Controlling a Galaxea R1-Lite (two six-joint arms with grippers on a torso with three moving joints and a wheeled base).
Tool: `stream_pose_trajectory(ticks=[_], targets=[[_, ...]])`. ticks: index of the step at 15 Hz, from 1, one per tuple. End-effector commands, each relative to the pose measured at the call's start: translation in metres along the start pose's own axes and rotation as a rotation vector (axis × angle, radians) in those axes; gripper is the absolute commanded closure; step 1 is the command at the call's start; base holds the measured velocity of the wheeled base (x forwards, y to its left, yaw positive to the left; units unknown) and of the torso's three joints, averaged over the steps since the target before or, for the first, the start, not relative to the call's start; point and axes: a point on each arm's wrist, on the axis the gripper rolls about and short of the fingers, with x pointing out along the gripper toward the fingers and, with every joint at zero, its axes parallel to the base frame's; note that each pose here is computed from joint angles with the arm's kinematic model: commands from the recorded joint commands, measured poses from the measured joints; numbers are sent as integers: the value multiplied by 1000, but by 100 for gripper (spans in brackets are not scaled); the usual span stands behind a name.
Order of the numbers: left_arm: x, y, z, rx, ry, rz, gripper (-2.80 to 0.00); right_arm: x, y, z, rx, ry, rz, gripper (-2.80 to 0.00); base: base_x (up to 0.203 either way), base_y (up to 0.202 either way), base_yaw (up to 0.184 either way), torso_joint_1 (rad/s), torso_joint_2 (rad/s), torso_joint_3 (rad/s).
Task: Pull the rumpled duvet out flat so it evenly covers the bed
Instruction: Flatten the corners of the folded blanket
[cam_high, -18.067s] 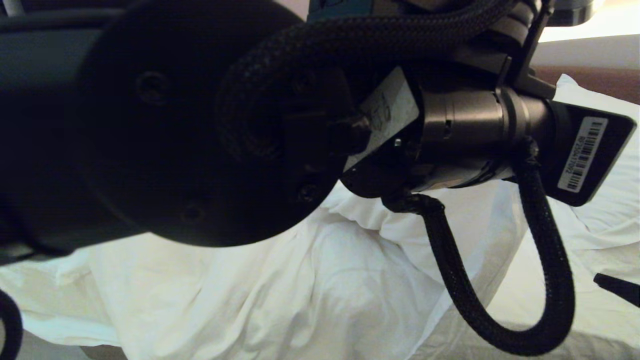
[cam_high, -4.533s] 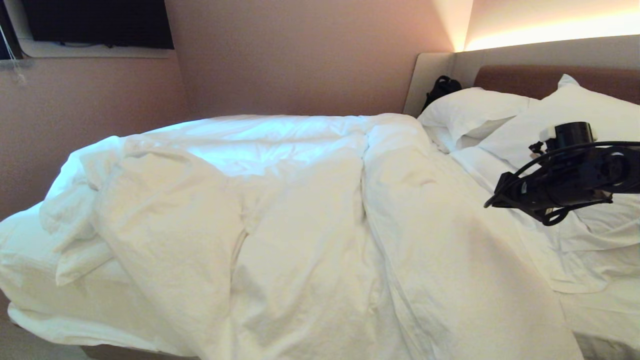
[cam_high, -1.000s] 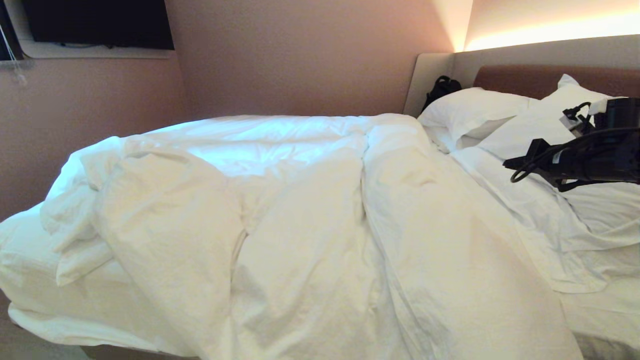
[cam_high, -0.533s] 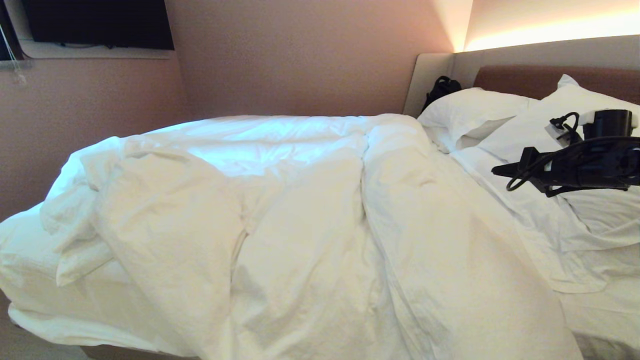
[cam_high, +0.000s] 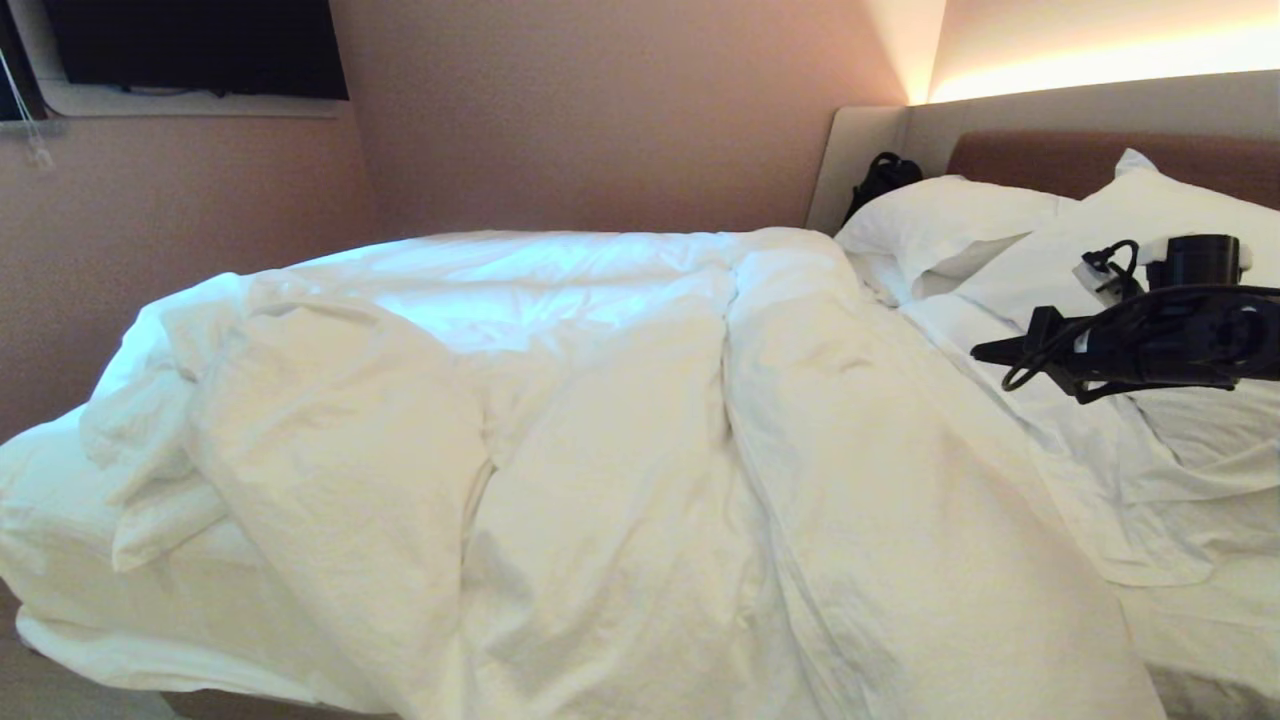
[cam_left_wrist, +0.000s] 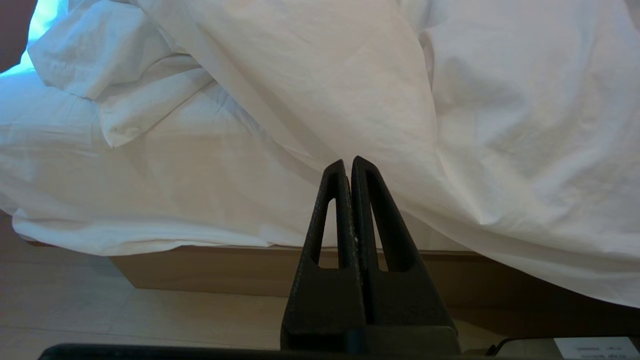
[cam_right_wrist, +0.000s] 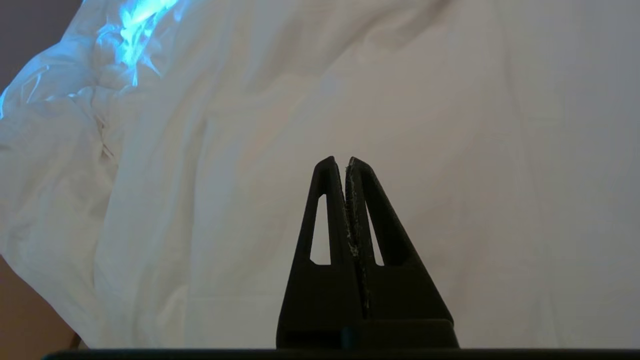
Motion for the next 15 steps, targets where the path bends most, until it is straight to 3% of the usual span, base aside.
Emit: stream_pose_trajectory(ticks=[1, 9, 15], targets=[[0, 0, 0, -1, 2, 0, 0, 7, -7, -3, 13, 15, 0, 0, 0, 0, 0, 0, 0, 0], [0, 0, 0, -1, 2, 0, 0, 21, -19, -8, 7, 46, 46, 0, 0, 0, 0, 0, 0, 0], [0, 0, 0, -1, 2, 0, 0, 66, -56, 0, -40, 39, 75, 0, 0, 0, 0, 0, 0, 0]])
